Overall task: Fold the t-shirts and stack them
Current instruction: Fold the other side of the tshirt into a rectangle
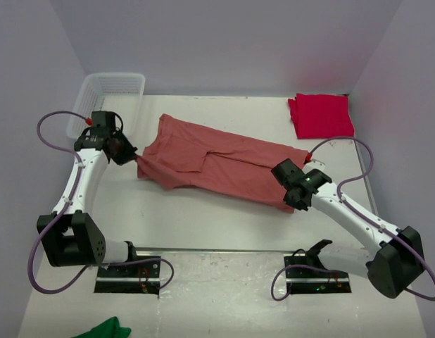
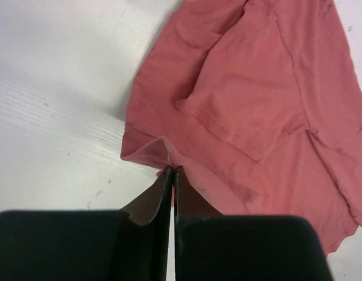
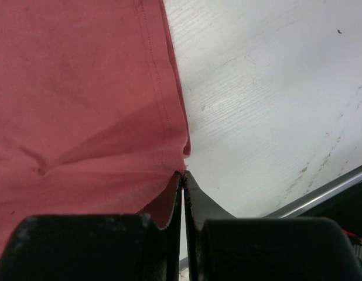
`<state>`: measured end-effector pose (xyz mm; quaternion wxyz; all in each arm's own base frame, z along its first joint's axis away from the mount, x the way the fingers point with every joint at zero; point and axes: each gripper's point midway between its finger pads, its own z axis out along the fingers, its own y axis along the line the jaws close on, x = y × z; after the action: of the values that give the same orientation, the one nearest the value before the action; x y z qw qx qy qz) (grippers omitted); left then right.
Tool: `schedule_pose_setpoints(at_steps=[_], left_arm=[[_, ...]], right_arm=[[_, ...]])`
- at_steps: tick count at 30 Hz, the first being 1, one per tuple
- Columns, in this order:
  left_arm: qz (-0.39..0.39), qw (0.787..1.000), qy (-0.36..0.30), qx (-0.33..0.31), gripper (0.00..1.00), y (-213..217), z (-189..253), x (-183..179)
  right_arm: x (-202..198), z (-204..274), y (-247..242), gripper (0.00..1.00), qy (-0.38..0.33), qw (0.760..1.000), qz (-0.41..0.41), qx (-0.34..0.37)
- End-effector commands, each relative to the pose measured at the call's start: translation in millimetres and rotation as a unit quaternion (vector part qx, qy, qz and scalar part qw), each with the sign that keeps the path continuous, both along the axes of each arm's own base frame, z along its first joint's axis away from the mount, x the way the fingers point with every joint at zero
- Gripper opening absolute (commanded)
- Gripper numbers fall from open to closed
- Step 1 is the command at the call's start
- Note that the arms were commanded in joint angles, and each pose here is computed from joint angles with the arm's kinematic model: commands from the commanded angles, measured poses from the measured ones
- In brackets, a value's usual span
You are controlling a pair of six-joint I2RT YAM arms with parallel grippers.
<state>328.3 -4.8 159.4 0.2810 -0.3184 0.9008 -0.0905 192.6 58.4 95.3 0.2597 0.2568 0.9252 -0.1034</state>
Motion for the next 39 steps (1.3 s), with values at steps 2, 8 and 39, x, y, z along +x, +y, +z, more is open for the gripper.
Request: schedule_pose_setpoints(at_steps=[2, 8, 39], left_arm=[[-0.007, 0.999, -0.046, -0.004, 0.00, 0, 22, 28], [-0.012, 0.998, -0.059, -0.018, 0.00, -3, 24, 48], [-0.133, 0.986, -0.084, -0.049, 0.00, -65, 30, 148]], right_arm=[[19, 14, 2, 0.00, -0.021, 1.000, 0.012, -0.005], [26, 12, -2, 0.00, -0.016, 1.000, 0.009, -0.013], [77, 14, -14, 0.00, 0.016, 0.999, 0.007, -0.043]])
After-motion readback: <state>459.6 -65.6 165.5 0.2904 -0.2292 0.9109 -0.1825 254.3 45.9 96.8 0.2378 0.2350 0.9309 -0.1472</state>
